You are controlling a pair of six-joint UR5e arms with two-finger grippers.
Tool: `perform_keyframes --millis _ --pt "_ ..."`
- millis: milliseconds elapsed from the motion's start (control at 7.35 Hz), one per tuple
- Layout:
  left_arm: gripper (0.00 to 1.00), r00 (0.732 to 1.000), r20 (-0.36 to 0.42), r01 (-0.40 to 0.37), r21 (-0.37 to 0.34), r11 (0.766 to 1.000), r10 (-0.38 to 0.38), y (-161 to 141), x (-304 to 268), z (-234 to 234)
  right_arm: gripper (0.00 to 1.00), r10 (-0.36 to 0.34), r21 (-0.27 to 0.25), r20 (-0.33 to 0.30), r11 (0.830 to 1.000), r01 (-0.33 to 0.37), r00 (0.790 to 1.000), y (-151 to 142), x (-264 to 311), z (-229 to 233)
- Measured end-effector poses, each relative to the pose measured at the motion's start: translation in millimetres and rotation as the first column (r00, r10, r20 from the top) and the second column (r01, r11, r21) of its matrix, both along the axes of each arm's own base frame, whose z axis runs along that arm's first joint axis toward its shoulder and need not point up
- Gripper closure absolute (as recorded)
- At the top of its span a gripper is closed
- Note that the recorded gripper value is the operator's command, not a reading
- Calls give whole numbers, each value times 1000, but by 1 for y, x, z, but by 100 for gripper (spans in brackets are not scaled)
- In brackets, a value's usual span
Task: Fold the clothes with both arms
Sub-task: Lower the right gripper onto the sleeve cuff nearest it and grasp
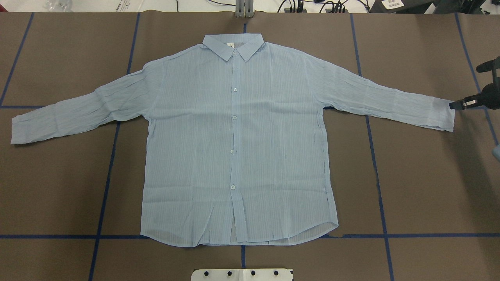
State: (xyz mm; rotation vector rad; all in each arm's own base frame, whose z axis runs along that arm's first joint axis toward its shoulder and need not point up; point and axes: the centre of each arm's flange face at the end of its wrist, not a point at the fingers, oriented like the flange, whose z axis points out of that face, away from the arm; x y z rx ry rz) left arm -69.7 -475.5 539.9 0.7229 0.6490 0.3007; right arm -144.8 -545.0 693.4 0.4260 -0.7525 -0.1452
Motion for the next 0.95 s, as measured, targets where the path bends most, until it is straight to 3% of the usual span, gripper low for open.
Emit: perform_keyframes --millis 272,680,952 --pt "0 1000 0 0 -3 1000 0 1 0 1 67 -4 -5 -8 1000 4 1000 1 -3 4" --pt "0 1000 0 -2 -7 1000 2 3 0 4 100 -5 -4 -12 1000 5 1000 1 -7 5" --pt "0 1000 1 -1 -8 1000 1 3 0 4 100 -6 0 -5 1000 6 1000 0 -7 0"
